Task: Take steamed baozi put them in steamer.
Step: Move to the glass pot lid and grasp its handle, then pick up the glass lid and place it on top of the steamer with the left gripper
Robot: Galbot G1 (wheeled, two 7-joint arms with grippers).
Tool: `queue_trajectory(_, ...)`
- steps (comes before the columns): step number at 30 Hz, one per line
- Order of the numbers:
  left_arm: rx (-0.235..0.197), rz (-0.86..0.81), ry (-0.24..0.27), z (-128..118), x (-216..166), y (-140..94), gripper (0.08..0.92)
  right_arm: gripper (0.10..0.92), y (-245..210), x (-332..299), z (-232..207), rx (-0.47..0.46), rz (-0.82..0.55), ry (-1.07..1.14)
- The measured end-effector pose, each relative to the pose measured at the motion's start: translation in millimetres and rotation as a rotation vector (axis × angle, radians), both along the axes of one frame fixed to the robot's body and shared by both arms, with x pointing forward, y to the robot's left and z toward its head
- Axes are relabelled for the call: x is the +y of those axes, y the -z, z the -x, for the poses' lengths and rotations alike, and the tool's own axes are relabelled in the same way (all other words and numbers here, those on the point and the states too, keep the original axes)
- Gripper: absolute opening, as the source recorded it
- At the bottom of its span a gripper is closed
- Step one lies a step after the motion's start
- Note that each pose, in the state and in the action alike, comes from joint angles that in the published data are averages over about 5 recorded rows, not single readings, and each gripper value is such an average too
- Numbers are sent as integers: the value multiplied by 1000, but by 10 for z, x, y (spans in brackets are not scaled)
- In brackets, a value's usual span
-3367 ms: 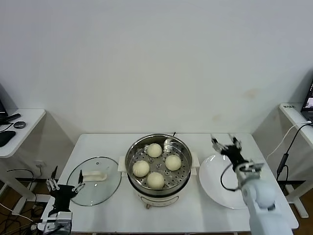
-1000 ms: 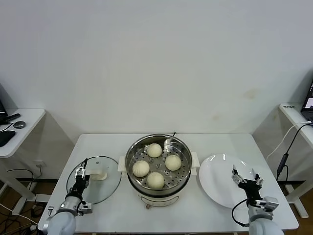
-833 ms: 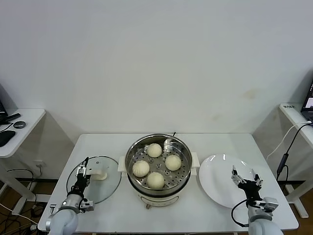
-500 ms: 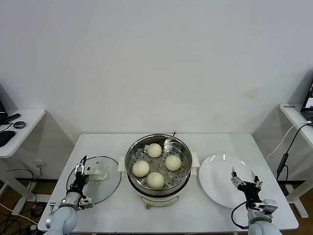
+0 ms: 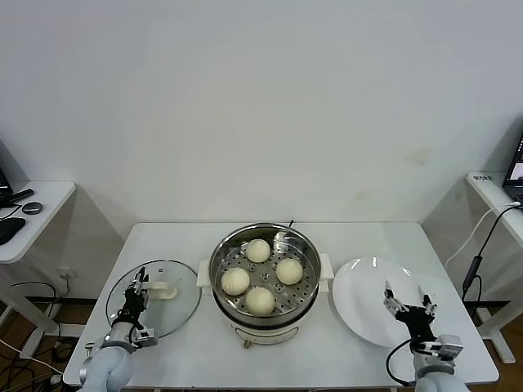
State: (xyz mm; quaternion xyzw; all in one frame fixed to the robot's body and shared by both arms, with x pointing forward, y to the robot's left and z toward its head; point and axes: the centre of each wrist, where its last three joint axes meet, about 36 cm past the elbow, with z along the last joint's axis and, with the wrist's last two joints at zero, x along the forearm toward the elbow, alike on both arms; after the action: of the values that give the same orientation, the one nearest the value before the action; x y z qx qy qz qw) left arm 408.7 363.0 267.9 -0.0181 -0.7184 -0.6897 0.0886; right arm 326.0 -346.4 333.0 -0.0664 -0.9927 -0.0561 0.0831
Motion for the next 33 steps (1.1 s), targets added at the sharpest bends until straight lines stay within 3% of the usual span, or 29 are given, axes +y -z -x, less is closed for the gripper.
queue_trajectory(8, -15, 46, -59, 59, -174, -154, 185, 823, 38, 69, 40, 16, 17, -27)
queue_trajectory(11, -36, 42, -106, 84, -303, -251, 175, 823, 45, 110, 45, 18, 18, -35)
queue_trajectory(16, -82, 9, -233, 92, -508, -481, 175, 823, 21, 135, 57, 22, 20, -46)
queue_trajectory(23, -111, -29, -394, 137, -735, -862, 175, 823, -19, 105, 63, 27, 27, -52)
queue_trajectory(28, -119, -24, -454, 167, -861, -1171, 175, 823, -29, 83, 78, 31, 32, -50)
queue_trajectory(33, -132, 16, -474, 196, -1036, -1491, 175, 823, -39, 60, 78, 29, 35, -42)
